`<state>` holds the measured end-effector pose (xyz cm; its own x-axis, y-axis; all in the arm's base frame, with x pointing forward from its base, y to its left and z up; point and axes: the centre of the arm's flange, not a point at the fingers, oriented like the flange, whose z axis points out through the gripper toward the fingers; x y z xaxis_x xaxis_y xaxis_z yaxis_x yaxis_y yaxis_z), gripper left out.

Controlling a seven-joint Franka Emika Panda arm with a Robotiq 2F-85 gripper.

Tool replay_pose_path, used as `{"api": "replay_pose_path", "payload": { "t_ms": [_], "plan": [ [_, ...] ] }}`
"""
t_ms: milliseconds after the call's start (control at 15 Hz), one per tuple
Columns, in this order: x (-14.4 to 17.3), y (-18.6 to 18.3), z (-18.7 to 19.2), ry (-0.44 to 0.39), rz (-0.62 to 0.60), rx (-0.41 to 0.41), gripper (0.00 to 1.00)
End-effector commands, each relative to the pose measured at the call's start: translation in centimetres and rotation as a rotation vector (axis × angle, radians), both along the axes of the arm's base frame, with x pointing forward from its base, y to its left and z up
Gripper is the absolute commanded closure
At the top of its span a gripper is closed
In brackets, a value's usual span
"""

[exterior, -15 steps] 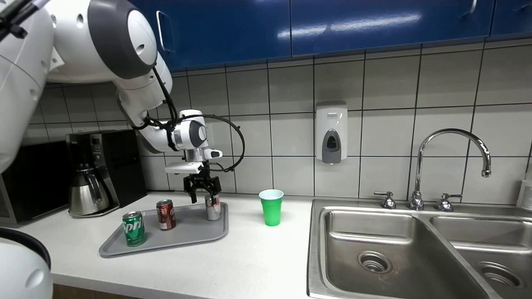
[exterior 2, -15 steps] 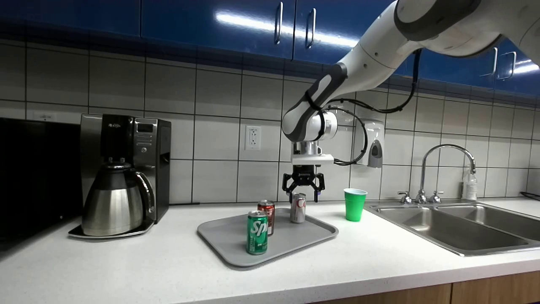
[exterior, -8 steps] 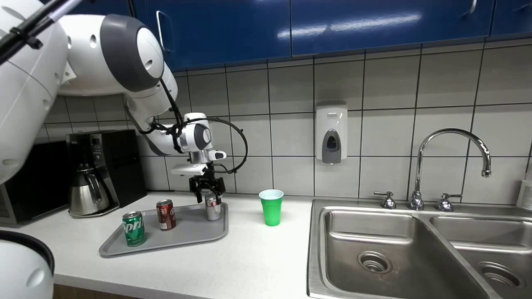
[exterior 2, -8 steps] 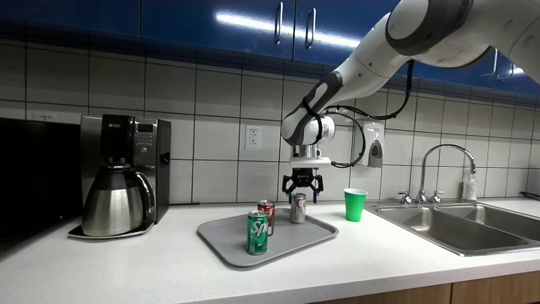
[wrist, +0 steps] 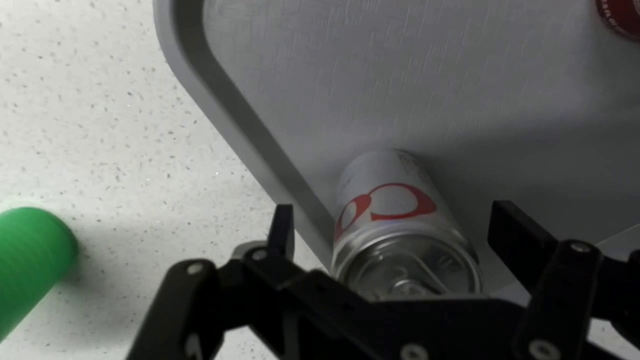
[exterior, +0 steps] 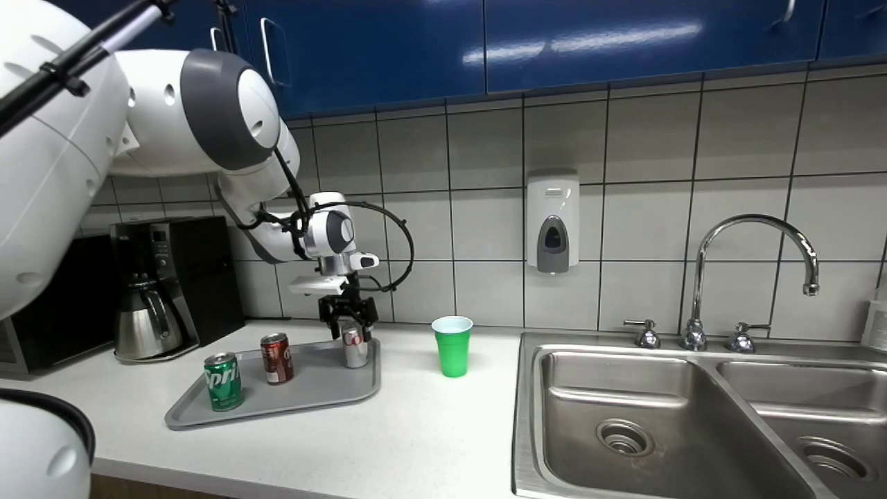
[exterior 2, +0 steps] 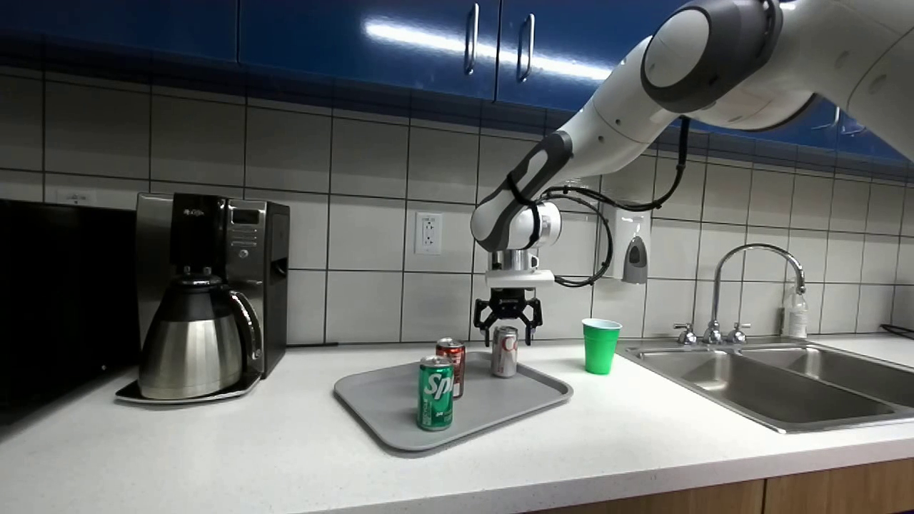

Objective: Take the cans off of the tray

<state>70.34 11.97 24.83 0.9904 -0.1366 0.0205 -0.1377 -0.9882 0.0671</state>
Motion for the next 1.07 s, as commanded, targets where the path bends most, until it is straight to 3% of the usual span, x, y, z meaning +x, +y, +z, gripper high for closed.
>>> {"api": "replay_pose_path", "payload": {
  "t_ms": [0,400,467,600,800,1000],
  "plan": [
    [1.49,0.6,0.18,0.008,-0.025,-0.012,0.0],
    [2.12,0.5,-0.04,0.005,-0.027,-0.014,0.0],
    [2.18,0.48,-0.08,0.006,-0.026,-0.013,0.25],
    [2.28,0.46,-0.2,0.006,-0.028,-0.015,0.32],
    [2.41,0.4,-0.42,0.011,-0.03,-0.017,0.58],
    [2.39,0.39,-0.21,0.012,-0.032,-0.019,0.61]
  ]
}}
